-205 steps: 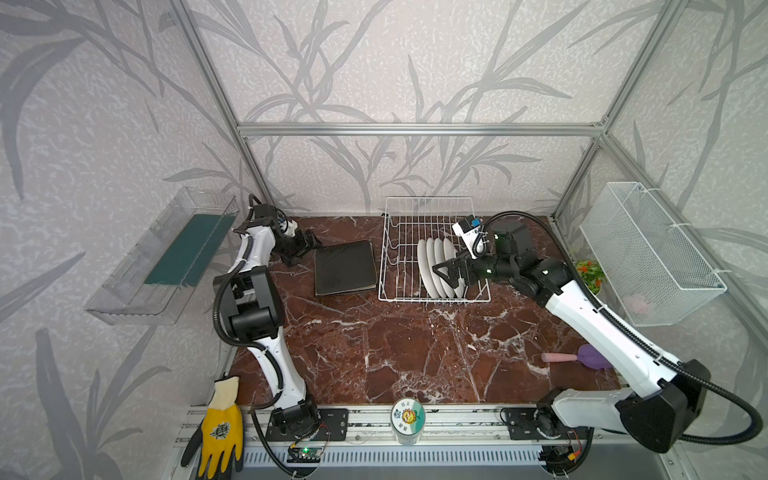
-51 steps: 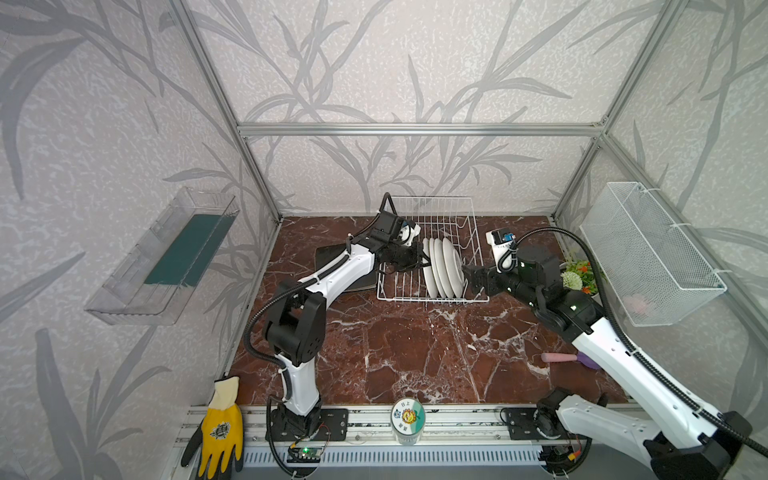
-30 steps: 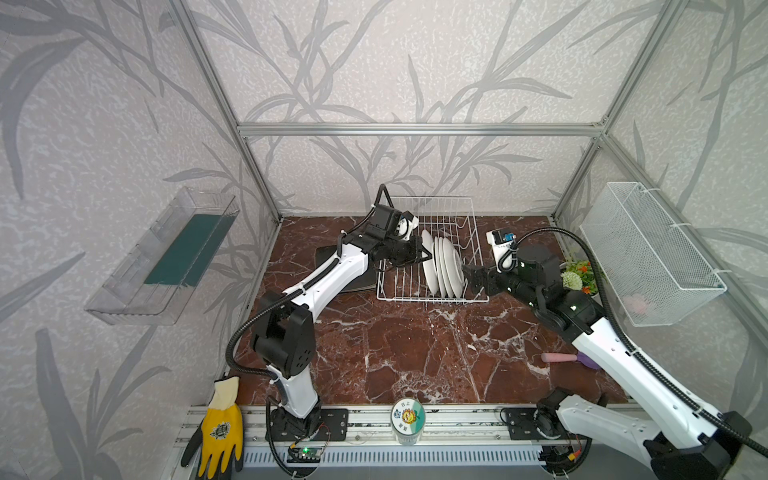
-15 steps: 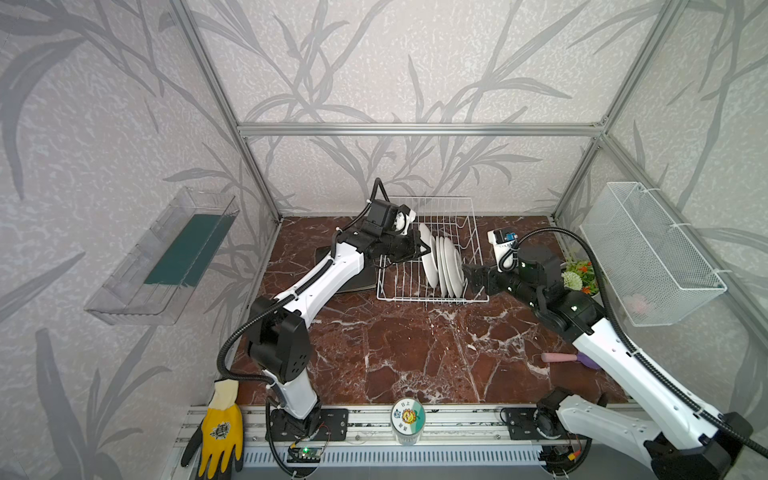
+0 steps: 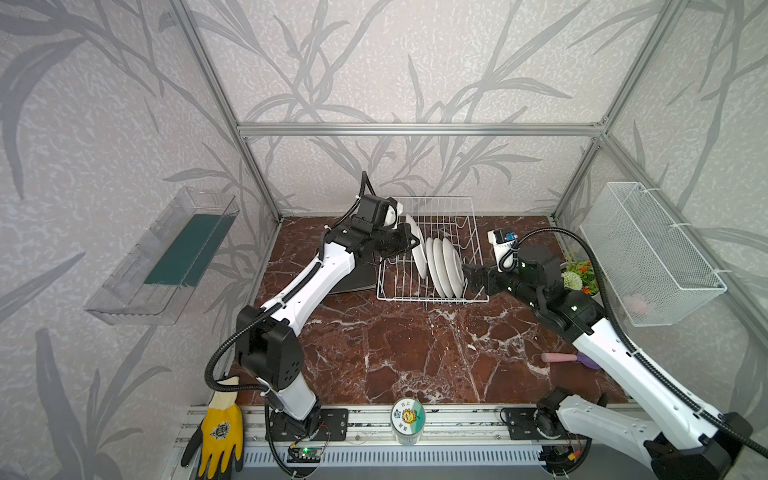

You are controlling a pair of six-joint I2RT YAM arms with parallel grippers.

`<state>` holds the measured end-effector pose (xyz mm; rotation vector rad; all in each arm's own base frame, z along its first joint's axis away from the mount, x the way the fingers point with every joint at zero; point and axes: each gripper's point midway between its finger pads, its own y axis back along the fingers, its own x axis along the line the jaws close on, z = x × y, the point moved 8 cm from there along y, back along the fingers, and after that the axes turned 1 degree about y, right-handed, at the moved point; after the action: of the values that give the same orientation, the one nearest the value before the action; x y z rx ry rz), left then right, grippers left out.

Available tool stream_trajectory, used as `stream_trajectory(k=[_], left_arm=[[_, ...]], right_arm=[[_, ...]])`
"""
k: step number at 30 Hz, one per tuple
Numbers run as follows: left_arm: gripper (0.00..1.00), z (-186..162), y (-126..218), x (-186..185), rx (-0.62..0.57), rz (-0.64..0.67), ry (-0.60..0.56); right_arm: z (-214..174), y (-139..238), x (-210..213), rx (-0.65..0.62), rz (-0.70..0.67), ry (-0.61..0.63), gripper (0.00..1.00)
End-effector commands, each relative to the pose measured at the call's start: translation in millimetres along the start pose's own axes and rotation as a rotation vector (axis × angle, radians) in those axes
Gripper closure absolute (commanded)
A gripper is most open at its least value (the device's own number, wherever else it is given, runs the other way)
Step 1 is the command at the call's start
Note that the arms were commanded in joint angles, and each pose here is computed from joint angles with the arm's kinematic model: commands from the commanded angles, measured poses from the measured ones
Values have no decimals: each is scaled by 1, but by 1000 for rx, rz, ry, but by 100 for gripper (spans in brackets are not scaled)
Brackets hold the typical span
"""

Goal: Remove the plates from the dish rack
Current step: 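Lift the patterned plate up out of the rack with the left gripper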

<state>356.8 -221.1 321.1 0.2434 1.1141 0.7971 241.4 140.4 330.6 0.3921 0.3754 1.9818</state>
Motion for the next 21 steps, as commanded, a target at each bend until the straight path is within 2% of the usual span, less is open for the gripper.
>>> stream_trajectory(k=[1,11,21], left_arm=[[100,16,30,-28,-115,-53,-62],[100,27,61,-35,-249,-28,-155],[100,31,73,-38,-277,51,-326]], right_arm=[[5,5,1,-37,9,-4,1],[9,5,3,-43,18,-14,1],[19,8,8,-58,72,-58,1]])
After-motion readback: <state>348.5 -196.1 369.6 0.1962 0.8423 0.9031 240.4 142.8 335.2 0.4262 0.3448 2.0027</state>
